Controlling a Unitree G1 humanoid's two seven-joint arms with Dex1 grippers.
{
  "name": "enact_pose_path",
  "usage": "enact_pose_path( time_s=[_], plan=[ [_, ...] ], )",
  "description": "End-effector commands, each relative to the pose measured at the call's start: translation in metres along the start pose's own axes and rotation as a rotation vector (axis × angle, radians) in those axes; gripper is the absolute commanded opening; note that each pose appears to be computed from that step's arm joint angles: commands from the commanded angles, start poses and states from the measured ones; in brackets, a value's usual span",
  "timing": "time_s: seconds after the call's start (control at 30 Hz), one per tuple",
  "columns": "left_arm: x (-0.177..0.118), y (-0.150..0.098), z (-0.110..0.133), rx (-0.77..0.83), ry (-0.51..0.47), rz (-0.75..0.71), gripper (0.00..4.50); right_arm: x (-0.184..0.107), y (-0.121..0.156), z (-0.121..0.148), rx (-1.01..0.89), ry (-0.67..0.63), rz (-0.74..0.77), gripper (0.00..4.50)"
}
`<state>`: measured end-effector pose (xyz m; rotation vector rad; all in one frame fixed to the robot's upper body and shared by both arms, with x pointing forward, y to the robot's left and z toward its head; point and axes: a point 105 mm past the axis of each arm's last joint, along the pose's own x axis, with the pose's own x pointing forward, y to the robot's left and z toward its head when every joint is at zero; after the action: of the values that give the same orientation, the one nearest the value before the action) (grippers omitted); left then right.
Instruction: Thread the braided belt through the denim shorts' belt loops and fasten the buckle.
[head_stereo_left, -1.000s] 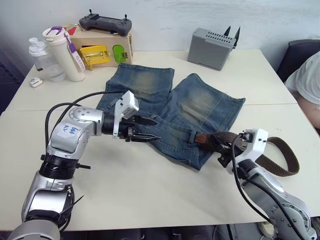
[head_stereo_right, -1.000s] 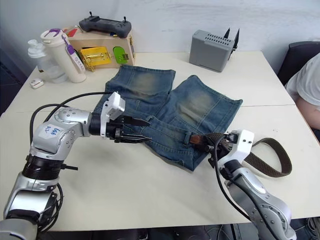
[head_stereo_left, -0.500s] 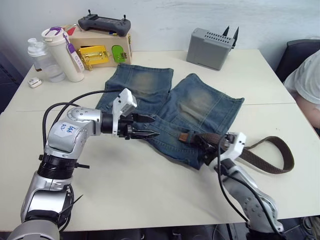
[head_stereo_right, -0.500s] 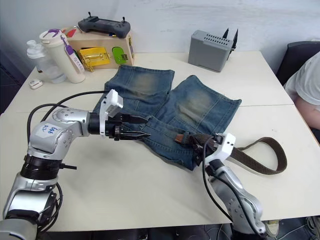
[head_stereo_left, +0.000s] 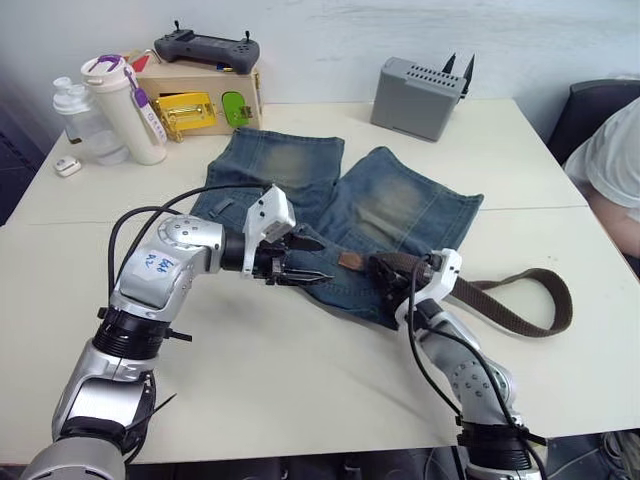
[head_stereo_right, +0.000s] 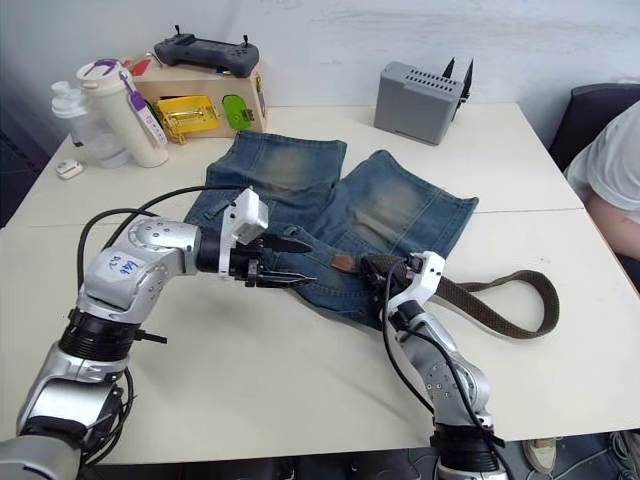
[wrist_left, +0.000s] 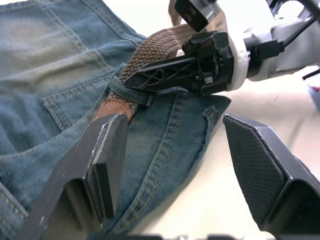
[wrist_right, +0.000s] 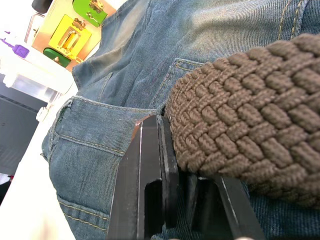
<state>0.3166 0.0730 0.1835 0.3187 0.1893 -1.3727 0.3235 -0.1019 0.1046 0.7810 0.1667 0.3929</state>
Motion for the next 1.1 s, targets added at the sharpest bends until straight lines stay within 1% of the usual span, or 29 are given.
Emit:
enact_pose_path(
  time_s=[0.03,0.07,0.1,0.17,0.2,0.23,0.33,0.43,0.5,0.6,0.67,0.7,0.77,0.9,0.97,1.0,1.1],
  plan=[
    [0.005,0.003,0.011,0.091,-0.017,0.005,3.42,-0.015,-0.001,-0.003,0.020,0.027,-0.012,2.00],
    [0.007,0.004,0.011,0.108,-0.018,0.010,3.42,-0.022,0.002,-0.002,0.014,0.040,0.006,2.40],
    [0.008,0.006,0.011,0.126,-0.018,0.015,3.42,-0.027,0.004,-0.002,0.001,0.050,0.016,2.96],
    [0.010,0.010,0.011,0.157,-0.018,0.026,3.42,-0.036,0.007,0.000,-0.049,0.071,0.022,3.57],
    [0.011,0.012,0.012,0.173,-0.020,0.034,3.42,-0.042,0.011,0.000,-0.093,0.090,0.036,4.13],
    [0.012,0.015,0.012,0.190,-0.020,0.040,3.42,-0.049,0.015,0.000,-0.149,0.116,0.050,4.47],
    [0.014,0.020,0.013,0.232,-0.021,0.046,3.42,-0.067,0.028,-0.002,-0.289,0.197,0.114,4.47],
    [0.017,0.024,0.010,0.273,0.001,0.040,3.42,-0.074,0.035,0.001,-0.400,0.233,0.151,4.47],
    [0.020,0.024,0.011,0.283,-0.001,0.031,3.42,-0.072,0.038,0.004,-0.403,0.226,0.164,4.47],
    [0.024,0.022,0.011,0.302,-0.003,0.008,3.42,-0.069,0.053,-0.001,-0.542,0.267,0.253,4.47],
    [0.025,0.021,0.010,0.318,0.006,-0.001,3.42,-0.069,0.063,-0.009,-0.770,0.324,0.330,4.47],
    [0.025,0.021,0.009,0.321,0.008,-0.004,3.42,-0.068,0.063,-0.010,-0.839,0.335,0.341,4.47],
    [0.025,0.021,0.008,0.325,0.010,-0.008,3.42,-0.061,0.056,0.000,-0.880,0.300,0.288,4.47],
    [0.023,0.020,0.007,0.321,0.011,-0.009,3.42,-0.060,0.034,0.030,-0.728,0.184,0.154,4.47],
    [0.023,0.020,0.006,0.302,0.003,-0.008,3.42,-0.064,0.032,0.043,-0.471,0.093,0.128,4.47],
    [0.022,0.019,0.005,0.301,0.005,-0.007,3.42,-0.070,0.032,0.041,-0.343,0.084,0.134,4.47],
    [0.021,0.019,0.002,0.294,0.009,-0.003,3.42,-0.091,0.037,0.021,-0.017,0.098,0.188,4.47]
  ],
)
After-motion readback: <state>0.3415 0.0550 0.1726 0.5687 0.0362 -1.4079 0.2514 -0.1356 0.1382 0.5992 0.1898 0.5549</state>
